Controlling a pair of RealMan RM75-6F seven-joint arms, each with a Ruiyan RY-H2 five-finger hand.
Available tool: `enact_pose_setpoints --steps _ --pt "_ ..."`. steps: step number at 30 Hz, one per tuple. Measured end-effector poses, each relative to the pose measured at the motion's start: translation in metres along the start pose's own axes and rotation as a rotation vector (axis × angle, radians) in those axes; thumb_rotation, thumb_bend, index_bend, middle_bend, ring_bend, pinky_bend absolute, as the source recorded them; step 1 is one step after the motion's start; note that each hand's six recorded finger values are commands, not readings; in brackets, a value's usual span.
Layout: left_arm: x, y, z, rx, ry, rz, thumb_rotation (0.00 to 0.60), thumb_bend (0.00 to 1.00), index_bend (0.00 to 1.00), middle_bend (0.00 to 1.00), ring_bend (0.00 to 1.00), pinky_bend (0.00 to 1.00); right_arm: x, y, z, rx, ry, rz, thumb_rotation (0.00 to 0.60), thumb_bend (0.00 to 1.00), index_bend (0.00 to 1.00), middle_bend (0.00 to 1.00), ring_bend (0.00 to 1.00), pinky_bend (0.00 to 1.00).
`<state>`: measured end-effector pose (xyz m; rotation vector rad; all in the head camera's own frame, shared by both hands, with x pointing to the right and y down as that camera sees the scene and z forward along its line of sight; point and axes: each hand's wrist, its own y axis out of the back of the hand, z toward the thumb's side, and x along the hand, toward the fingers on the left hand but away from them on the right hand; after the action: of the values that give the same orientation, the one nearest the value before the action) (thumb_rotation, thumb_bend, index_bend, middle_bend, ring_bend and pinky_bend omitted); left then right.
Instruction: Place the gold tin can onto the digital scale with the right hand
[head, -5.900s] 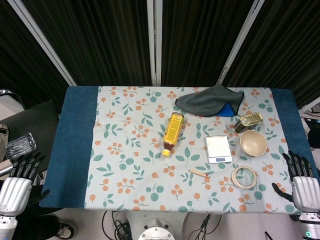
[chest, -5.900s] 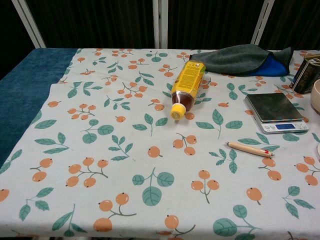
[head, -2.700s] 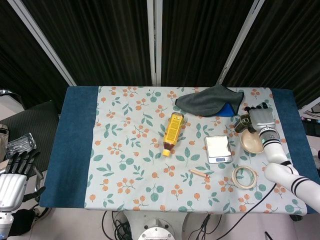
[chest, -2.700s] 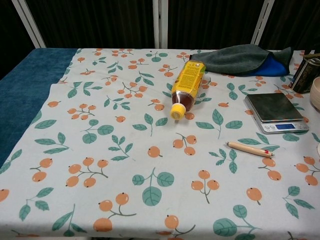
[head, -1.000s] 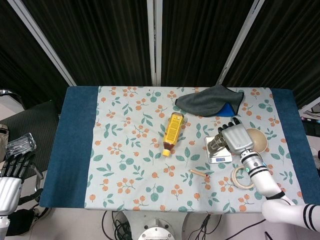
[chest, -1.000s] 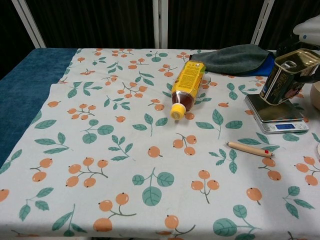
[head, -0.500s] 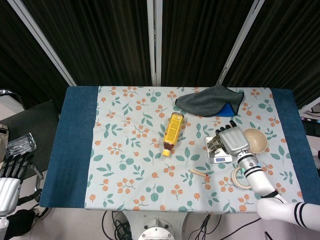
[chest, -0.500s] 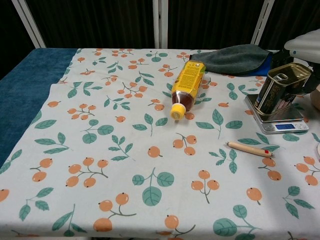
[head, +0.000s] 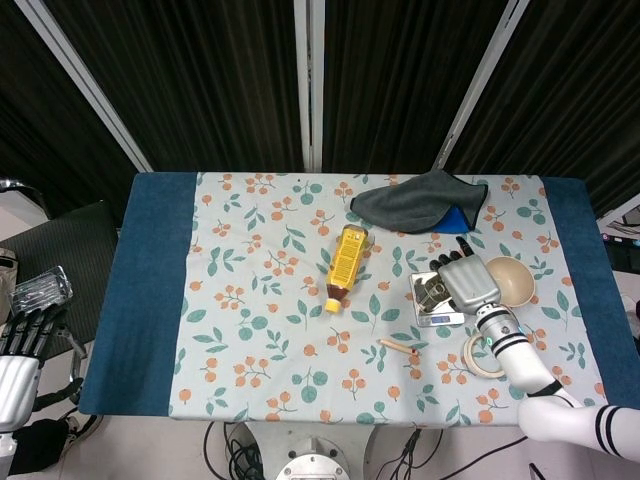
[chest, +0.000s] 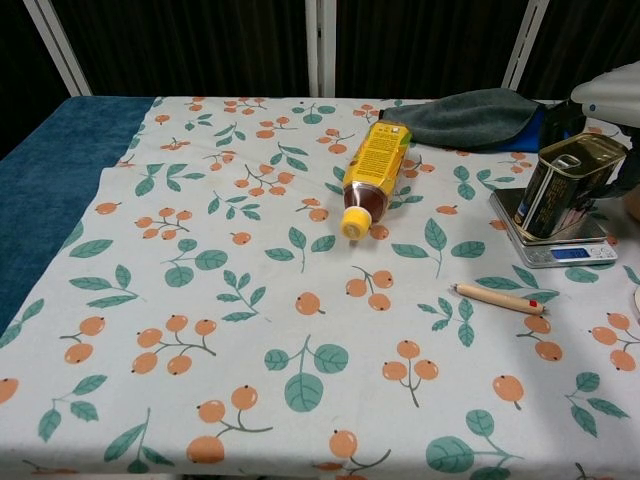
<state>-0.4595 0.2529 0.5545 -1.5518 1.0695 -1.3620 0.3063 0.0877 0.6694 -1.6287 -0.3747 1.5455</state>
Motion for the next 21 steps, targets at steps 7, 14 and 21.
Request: enact_pose_setpoints --steps 7,14,21 --pt "0.000 0.001 0.001 0.002 -0.003 0.004 0.600 0.09 0.02 0.00 0.00 0.00 0.011 0.015 -0.004 -0.029 0.001 -0.073 0.600 0.07 0.00 0.00 0.00 0.00" --pt "0.000 0.003 0.003 0.001 -0.005 0.010 0.600 0.09 0.02 0.00 0.00 0.00 0.055 0.035 -0.031 -0.067 -0.040 -0.229 0.600 0.06 0.00 0.00 0.00 0.00" --pt "0.003 0.008 0.005 0.007 -0.010 0.017 0.600 0.09 0.02 0.00 0.00 0.00 0.133 0.003 -0.088 -0.161 -0.206 -0.338 0.600 0.04 0.00 0.00 0.00 0.00"
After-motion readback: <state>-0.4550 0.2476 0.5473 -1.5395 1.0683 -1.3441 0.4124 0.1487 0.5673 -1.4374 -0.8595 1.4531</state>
